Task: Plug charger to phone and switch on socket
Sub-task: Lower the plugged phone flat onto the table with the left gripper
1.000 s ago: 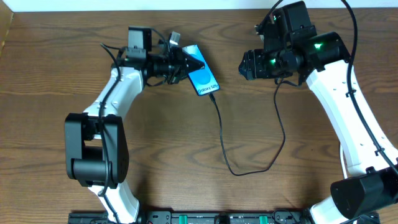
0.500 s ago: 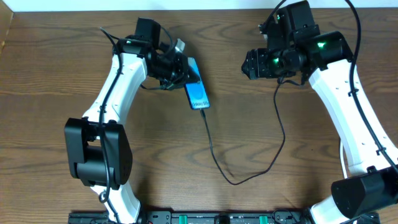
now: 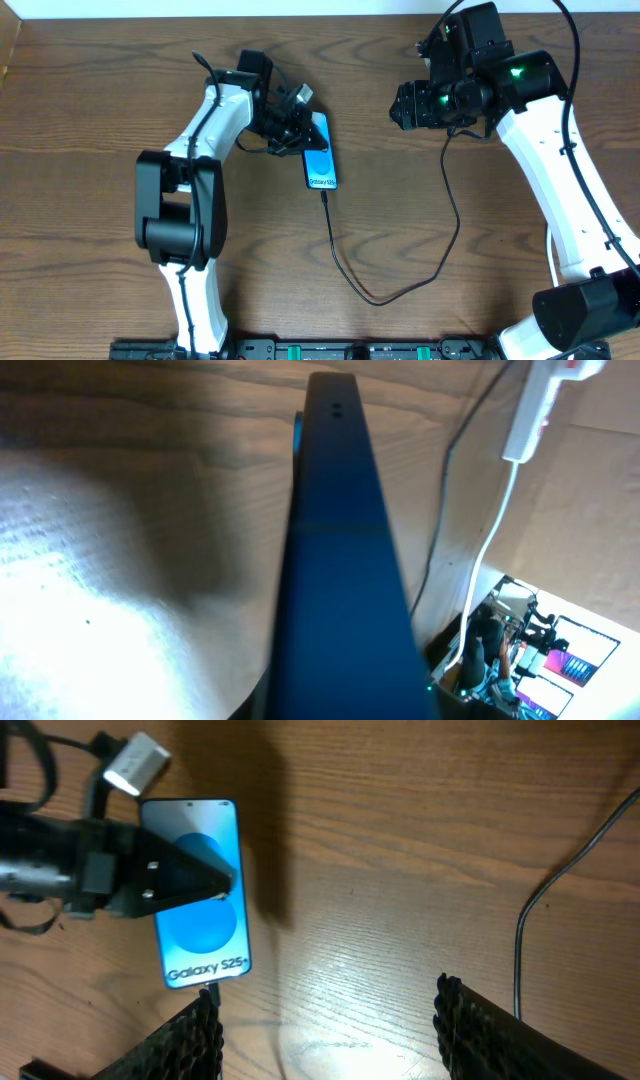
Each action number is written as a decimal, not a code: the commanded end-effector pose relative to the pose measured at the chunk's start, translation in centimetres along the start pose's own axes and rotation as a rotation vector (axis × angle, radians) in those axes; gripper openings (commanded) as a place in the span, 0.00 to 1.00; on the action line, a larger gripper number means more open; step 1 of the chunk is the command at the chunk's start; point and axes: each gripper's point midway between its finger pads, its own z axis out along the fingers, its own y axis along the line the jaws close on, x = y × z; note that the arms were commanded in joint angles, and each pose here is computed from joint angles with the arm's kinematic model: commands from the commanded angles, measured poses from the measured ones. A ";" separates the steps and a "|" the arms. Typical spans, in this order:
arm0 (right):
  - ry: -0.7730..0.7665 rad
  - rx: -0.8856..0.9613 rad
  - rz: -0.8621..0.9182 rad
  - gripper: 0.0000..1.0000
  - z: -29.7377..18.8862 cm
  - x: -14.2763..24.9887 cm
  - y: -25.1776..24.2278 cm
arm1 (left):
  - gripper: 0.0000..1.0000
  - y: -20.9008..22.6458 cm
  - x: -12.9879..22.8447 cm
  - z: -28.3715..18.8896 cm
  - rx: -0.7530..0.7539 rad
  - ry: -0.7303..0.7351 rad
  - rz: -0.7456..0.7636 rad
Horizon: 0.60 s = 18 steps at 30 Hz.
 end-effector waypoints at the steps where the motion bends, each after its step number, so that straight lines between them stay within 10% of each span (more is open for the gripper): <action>1: 0.011 0.013 -0.004 0.67 0.2 0.4 -0.5 | 0.07 -0.1 -0.6 0.8 0.041 0.011 0.027; 18: 0.030 0.018 0.001 0.67 1.5 1.0 -1.0 | 0.08 2.1 -1.2 3.0 0.034 0.031 0.009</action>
